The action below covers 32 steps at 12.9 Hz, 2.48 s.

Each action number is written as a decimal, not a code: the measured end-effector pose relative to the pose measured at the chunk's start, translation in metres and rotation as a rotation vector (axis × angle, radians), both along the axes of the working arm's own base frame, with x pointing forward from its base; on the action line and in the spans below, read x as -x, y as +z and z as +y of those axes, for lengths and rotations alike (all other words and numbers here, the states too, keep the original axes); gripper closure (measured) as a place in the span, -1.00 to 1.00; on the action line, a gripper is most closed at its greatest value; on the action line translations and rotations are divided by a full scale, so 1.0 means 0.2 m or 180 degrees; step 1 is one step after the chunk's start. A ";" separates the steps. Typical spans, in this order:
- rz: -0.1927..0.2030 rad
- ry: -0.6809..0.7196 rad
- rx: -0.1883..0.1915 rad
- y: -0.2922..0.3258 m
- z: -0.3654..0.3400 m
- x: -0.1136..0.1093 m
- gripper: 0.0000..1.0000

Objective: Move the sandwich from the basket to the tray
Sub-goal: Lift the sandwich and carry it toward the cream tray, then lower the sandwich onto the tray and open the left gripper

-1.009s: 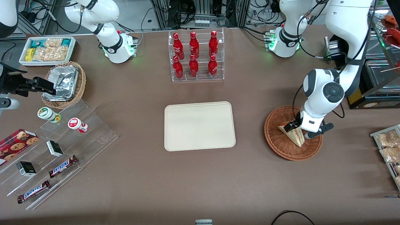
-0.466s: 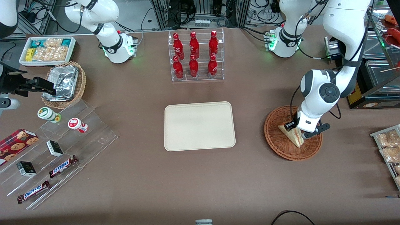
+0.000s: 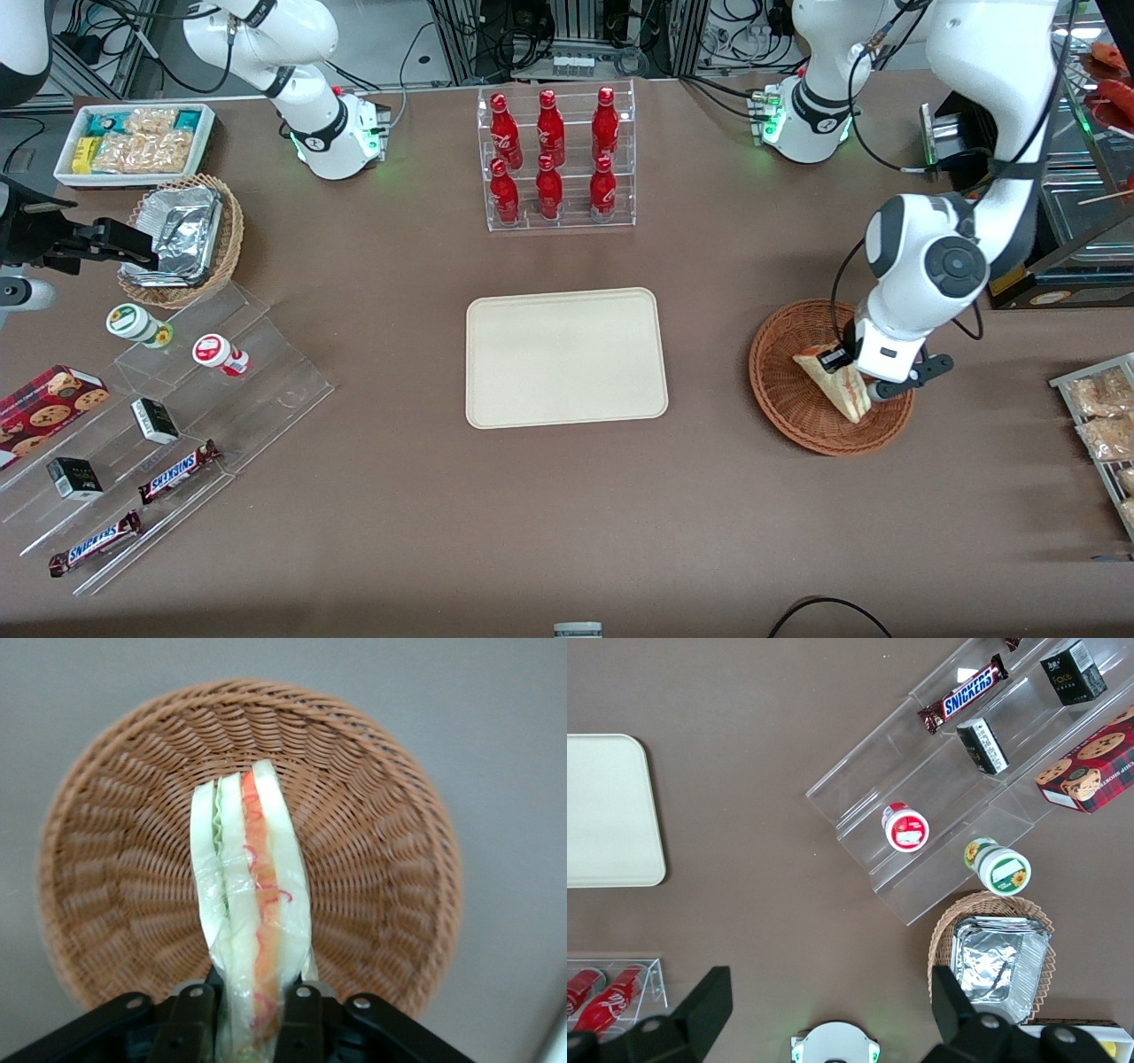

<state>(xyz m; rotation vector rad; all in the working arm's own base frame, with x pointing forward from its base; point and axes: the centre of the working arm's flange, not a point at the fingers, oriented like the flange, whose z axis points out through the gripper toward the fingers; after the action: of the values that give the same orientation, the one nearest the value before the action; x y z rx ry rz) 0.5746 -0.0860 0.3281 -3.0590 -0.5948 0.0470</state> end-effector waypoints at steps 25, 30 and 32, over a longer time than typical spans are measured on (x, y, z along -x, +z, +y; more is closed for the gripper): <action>0.0093 -0.1629 0.0237 -0.34 -2.14 0.36 0.69; 0.0116 -0.1605 0.0186 -0.47 -2.19 0.42 0.69; 0.0110 -0.1585 0.0180 -0.47 -2.21 0.43 0.52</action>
<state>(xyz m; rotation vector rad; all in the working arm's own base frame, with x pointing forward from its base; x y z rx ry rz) 0.4888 -0.5275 0.2332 -3.1516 0.1817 0.1062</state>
